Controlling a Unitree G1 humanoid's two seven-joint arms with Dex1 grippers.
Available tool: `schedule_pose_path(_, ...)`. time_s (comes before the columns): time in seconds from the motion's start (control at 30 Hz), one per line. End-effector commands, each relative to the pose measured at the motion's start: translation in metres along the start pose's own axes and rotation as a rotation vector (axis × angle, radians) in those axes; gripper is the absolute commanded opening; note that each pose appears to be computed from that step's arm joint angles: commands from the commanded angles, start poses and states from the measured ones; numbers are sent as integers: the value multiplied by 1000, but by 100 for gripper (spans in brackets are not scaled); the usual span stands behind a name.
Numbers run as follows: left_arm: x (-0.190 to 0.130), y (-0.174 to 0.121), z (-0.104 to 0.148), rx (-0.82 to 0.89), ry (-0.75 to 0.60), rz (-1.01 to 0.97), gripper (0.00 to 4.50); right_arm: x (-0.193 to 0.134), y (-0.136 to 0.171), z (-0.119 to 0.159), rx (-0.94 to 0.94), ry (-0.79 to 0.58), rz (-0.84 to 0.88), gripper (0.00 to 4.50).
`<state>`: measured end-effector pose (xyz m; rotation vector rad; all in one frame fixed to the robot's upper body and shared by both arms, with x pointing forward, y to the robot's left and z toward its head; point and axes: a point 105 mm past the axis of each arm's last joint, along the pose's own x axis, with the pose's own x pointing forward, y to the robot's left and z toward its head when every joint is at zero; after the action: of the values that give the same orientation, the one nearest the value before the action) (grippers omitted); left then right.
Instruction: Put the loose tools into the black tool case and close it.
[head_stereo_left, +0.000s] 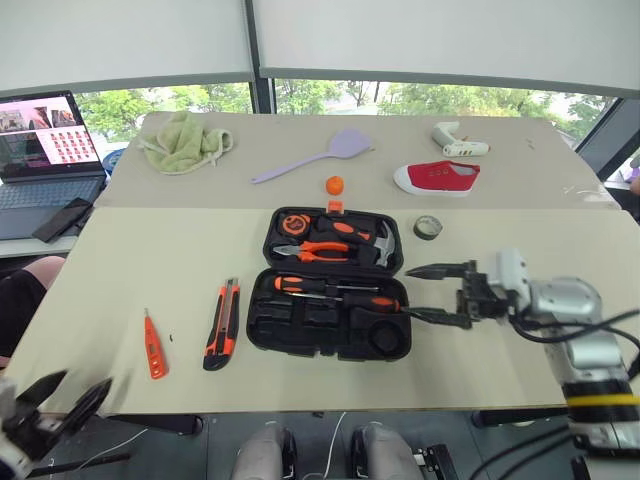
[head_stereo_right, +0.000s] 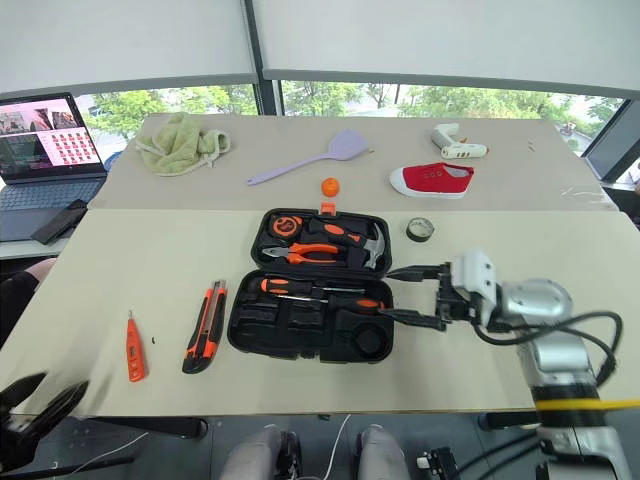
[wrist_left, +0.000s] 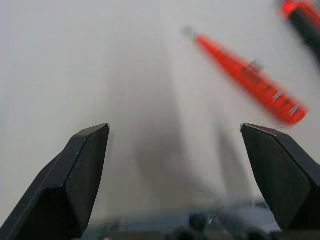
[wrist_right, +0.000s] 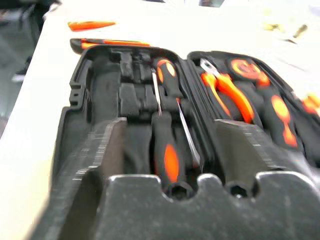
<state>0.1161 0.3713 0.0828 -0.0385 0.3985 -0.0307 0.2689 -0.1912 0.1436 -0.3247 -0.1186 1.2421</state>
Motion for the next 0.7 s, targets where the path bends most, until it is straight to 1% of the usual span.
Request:
schedule_pose_path(0.03,-18,9,0,-32,15,73,450,-32,10,-12,22,23,-22,410)
schedule_pose_path(0.07,-17,8,2,-38,27,78,450,-35,12,-14,21,25,-25,431)
schedule_pose_path(0.1,-16,7,3,-42,35,80,450,-36,13,-15,13,20,-29,431)
schedule_pose_path(0.17,-4,-6,19,-38,0,34,450,-32,13,-10,1,-13,-26,431)
schedule_pose_path(0.23,9,-21,37,-78,-27,4,450,-21,14,1,-25,-68,-12,431)
schedule_pose_path(0.37,30,-52,48,-214,21,-34,450,-1,18,25,-56,-169,34,431)
schedule_pose_path(0.43,42,-72,53,-237,52,-63,450,10,20,34,-78,-202,68,431)
schedule_pose_path(0.5,53,-80,48,-213,122,-25,450,19,20,41,-87,-228,92,431)
schedule_pose_path(0.53,58,-78,45,-204,150,21,450,22,20,43,-92,-235,102,431)
schedule_pose_path(0.57,61,-77,44,-199,169,54,450,24,20,44,-96,-239,109,431)
schedule_pose_path(0.63,76,-89,43,-233,163,71,450,26,19,43,-96,-237,119,431)
schedule_pose_path(0.7,85,-93,33,-249,210,116,450,24,19,39,-91,-227,123,431)
